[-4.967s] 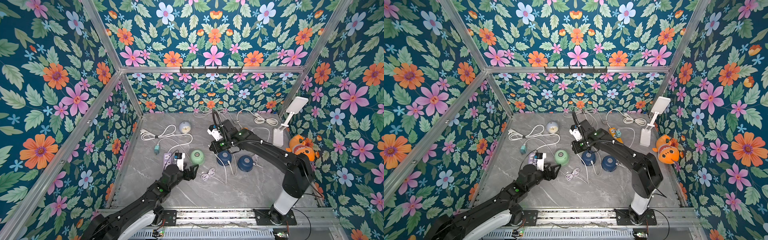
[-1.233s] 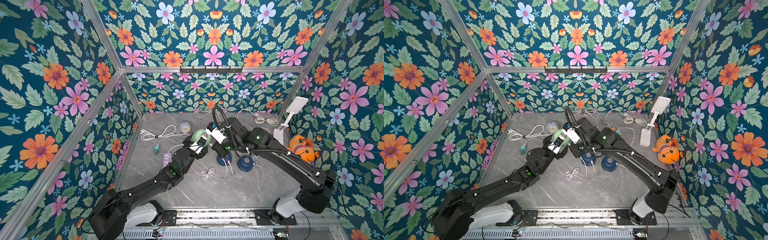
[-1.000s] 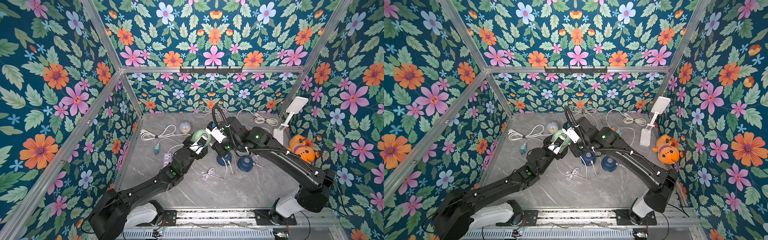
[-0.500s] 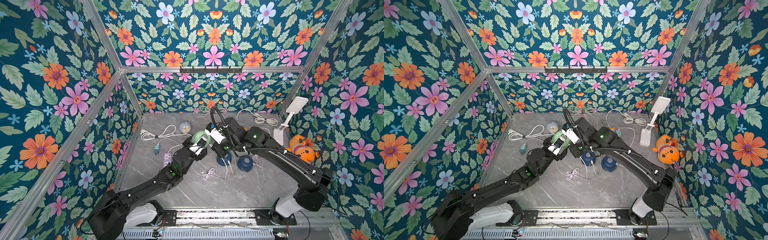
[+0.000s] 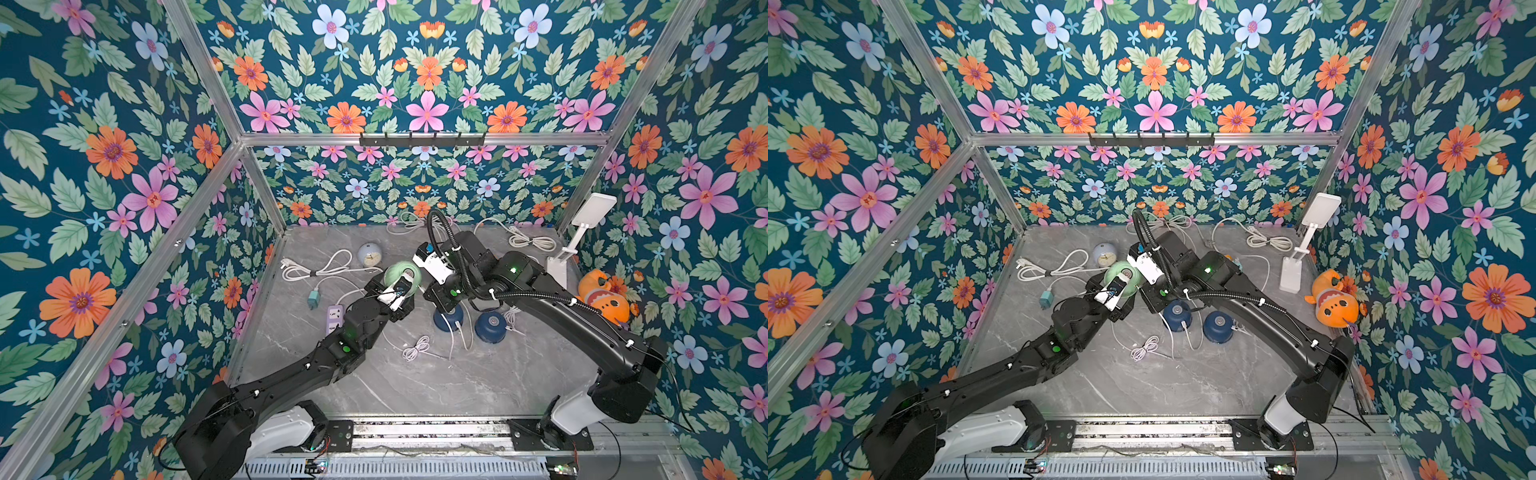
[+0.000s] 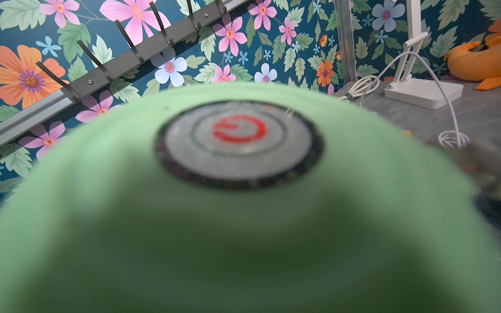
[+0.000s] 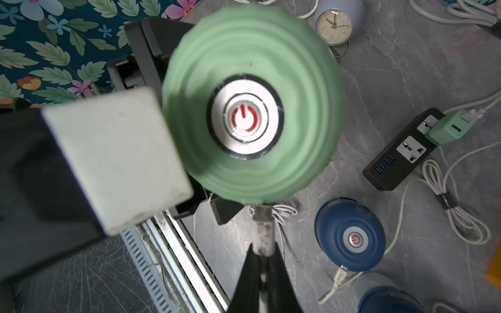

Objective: Charge the cordless meat grinders
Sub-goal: Insert the charging cable into the cordless meat grinder.

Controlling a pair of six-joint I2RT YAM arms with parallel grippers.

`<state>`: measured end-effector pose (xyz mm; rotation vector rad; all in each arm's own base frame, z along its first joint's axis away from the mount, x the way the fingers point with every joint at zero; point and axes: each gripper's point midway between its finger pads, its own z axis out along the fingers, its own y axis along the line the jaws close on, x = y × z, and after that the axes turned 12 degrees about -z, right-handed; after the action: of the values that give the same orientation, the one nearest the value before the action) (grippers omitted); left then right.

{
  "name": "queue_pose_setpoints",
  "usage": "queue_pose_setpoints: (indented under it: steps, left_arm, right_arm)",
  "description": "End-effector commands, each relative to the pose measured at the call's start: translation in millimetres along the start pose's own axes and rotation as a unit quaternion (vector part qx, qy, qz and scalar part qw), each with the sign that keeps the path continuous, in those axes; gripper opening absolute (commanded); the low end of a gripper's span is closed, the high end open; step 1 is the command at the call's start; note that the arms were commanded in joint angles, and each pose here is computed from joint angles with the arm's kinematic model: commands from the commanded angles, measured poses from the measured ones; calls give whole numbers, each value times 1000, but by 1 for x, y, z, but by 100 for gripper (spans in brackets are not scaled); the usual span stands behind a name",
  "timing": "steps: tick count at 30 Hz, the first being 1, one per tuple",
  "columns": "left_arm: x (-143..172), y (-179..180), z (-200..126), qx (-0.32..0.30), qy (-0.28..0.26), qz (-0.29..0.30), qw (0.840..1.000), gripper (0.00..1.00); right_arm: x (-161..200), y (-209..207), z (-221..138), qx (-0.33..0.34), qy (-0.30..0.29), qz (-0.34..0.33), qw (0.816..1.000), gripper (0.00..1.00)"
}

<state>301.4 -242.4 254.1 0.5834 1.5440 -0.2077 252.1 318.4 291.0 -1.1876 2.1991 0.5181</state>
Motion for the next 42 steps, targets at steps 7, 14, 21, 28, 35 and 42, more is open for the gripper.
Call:
queue_pose_setpoints:
  steps: [7,14,21,28,35,42]
  left_arm:
    - [-12,-6,1,11,-21,3,1000,44]
    - [-7,-11,2,16,-14,12,1000,43]
    - [1,-21,-2,37,-8,29,999,39]
    - [13,-37,-8,69,18,51,996,36]
    - [21,-43,-13,82,34,59,994,31]
    - [26,-48,-15,91,41,61,993,25]
  right_arm:
    - [-15,8,0,-22,-24,-1,999,0]
    - [-17,7,-1,-17,-27,-2,999,0]
    - [-18,2,-1,-21,-29,4,999,0]
    - [-20,-2,-2,-51,-25,3,998,0]
    - [-21,-1,-4,-62,-11,-23,998,0]
    - [-20,-15,5,-52,8,-45,998,0]
